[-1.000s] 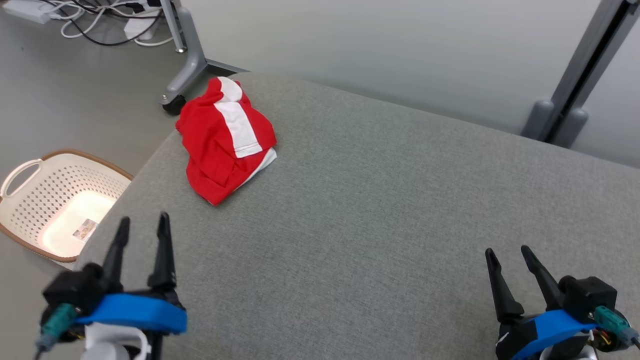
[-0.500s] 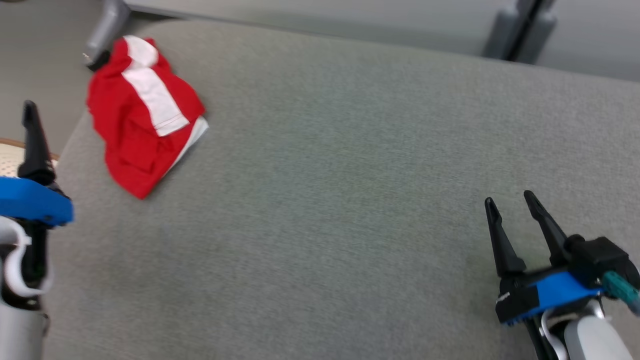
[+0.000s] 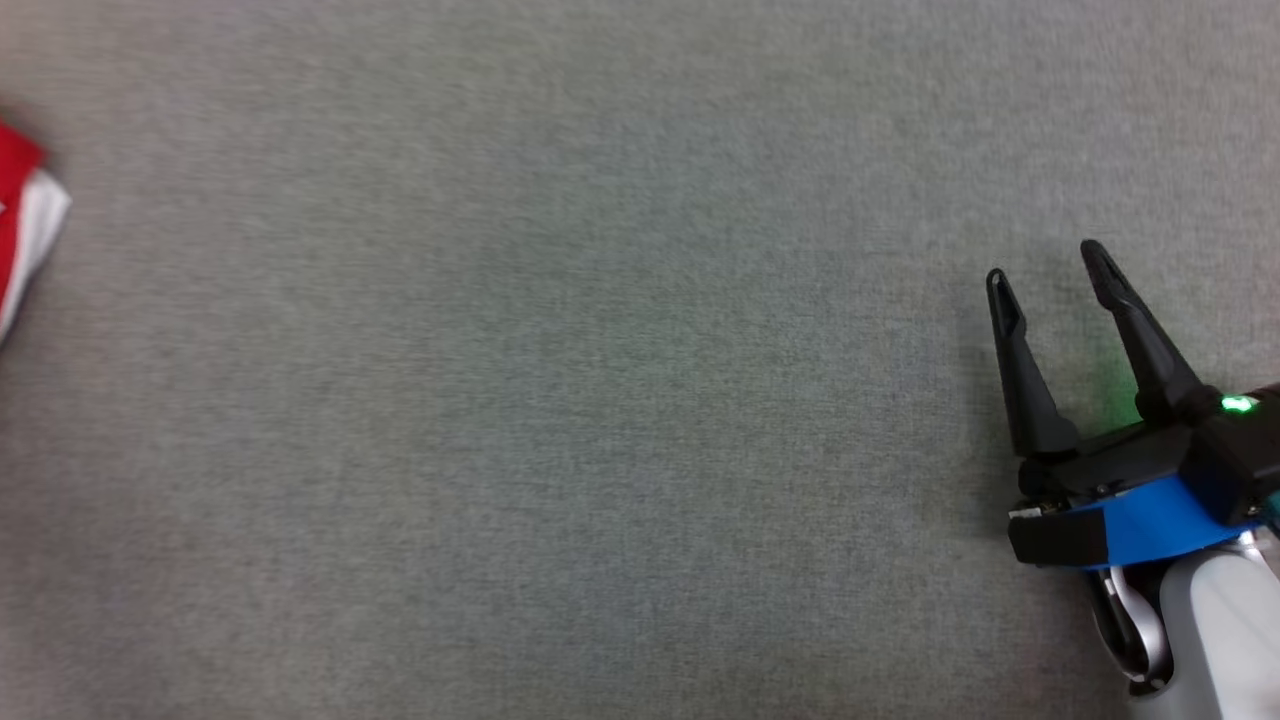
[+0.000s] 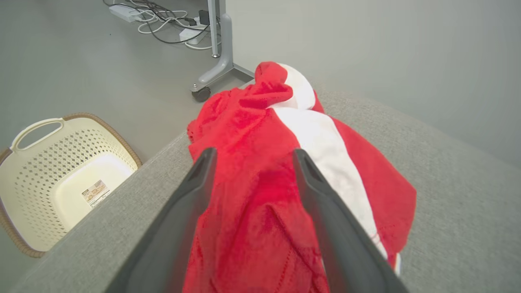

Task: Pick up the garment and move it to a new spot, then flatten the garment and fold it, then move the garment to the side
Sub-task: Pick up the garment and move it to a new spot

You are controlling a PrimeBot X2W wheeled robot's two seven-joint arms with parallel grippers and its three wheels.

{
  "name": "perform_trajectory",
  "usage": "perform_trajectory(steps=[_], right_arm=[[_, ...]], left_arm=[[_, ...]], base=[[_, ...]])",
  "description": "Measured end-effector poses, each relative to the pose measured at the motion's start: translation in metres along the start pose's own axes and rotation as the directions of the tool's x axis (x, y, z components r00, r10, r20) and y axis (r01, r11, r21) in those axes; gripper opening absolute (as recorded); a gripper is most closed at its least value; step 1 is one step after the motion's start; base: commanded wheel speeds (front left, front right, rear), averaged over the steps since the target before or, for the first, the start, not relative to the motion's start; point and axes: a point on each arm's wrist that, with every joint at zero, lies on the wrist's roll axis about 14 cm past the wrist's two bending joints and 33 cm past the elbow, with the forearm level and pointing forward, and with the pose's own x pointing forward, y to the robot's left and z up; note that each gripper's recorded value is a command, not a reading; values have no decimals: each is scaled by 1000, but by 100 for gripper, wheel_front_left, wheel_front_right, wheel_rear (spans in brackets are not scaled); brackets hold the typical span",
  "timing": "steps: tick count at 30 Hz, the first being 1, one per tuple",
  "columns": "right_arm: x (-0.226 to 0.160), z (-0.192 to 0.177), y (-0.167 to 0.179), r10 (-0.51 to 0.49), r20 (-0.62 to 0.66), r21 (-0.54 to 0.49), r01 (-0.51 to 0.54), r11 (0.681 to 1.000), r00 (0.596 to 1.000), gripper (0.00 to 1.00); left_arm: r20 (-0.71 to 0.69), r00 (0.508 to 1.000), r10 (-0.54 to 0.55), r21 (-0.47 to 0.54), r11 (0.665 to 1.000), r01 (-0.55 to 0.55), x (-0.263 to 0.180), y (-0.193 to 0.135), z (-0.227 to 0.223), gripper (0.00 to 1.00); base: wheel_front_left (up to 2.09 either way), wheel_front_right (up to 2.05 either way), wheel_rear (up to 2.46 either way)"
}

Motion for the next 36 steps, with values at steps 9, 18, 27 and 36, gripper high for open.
perform_trajectory(steps=[9, 18, 27, 36], right_arm=[[-6, -20, -24, -55, -41, -16, 55, 998, 998, 100], [-8, -7, -18, -53, -7, 7, 53, 999, 999, 100], [-20, 43, 5, -28, 104, 34, 24, 999, 994, 100], [-66, 84, 14, -64, 190, 56, 54, 997, 980, 100]], left_arm=[[-204, 978, 52, -52, 997, -64, 35, 3, -59, 100], [-212, 977, -5, -131, 991, -24, 25, -2, -47, 0], [122, 979, -165, -46, 984, 171, -21, -17, 93, 0], [351, 822, -448, 142, 894, 426, -121, -98, 202, 0]], base=[[0, 0, 0], [0, 0, 0], [0, 0, 0], [0, 0, 0]])
